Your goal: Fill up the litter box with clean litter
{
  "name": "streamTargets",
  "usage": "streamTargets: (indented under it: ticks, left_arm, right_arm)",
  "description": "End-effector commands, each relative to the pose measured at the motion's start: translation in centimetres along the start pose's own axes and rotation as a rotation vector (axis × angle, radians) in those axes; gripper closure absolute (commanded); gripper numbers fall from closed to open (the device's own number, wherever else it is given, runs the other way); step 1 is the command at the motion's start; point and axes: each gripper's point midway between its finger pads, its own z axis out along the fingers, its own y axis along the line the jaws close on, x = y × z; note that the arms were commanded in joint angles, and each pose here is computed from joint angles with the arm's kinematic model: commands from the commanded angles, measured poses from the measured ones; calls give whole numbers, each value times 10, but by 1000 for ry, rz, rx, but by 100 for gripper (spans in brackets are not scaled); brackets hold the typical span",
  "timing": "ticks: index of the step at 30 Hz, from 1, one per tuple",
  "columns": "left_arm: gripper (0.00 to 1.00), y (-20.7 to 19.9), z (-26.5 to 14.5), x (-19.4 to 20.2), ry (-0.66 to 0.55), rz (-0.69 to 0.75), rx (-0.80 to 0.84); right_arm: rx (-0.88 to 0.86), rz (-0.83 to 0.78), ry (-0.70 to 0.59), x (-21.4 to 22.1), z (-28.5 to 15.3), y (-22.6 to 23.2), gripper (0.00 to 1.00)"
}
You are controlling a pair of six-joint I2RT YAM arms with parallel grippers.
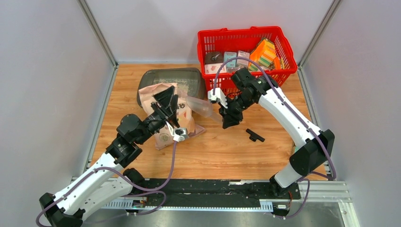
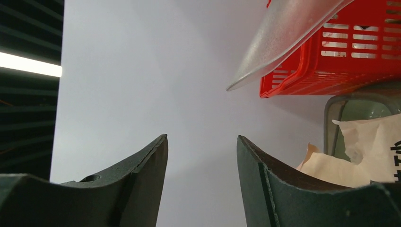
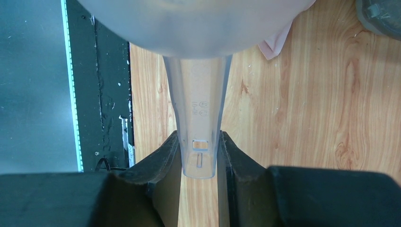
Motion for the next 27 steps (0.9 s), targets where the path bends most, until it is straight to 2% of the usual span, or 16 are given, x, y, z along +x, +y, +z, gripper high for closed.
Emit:
streamTargets:
  ticks: [1,3,9,14,17,21,22,23,24,25,26,27]
  left_arm:
    - [36,5,6,-18,-93,125,-32]
    - [37,-5,9,-22,-125,157,23]
    - [42,-15,14,-47,-267,206,48]
    - [53,-27,18,-57,-333,199,117]
    - [70,-38,17,-62,-370,177,180]
    - [100,-54,14,-64,-387,139,269]
    - [100,-52,14,-62,-370,125,278]
    - [100,-59,12,-58,-348,71,314]
    - [100,-59,11,-55,-322,35,322]
    - [100,-56,10,-46,-264,6,323]
    - [100,-59,6,-41,-220,-85,348]
    - [100,-59,4,-36,-176,-144,360]
  right_arm:
    - [-140,152,113,21,-10,43,100]
    - [-138,147,114,20,-9,43,100]
    - [-128,145,124,20,-9,43,100]
    - [-130,140,130,19,-7,44,100]
    - [-133,145,135,20,-6,44,100]
    - [-111,149,143,21,-5,38,100]
    - [-96,151,149,21,-6,35,100]
    - [-54,152,144,17,-10,29,92]
    - [32,146,118,10,-18,11,62]
    - [73,150,76,1,-28,4,53]
    - [136,112,-4,-21,-51,-2,46]
    - [191,126,-98,-31,-72,-15,33]
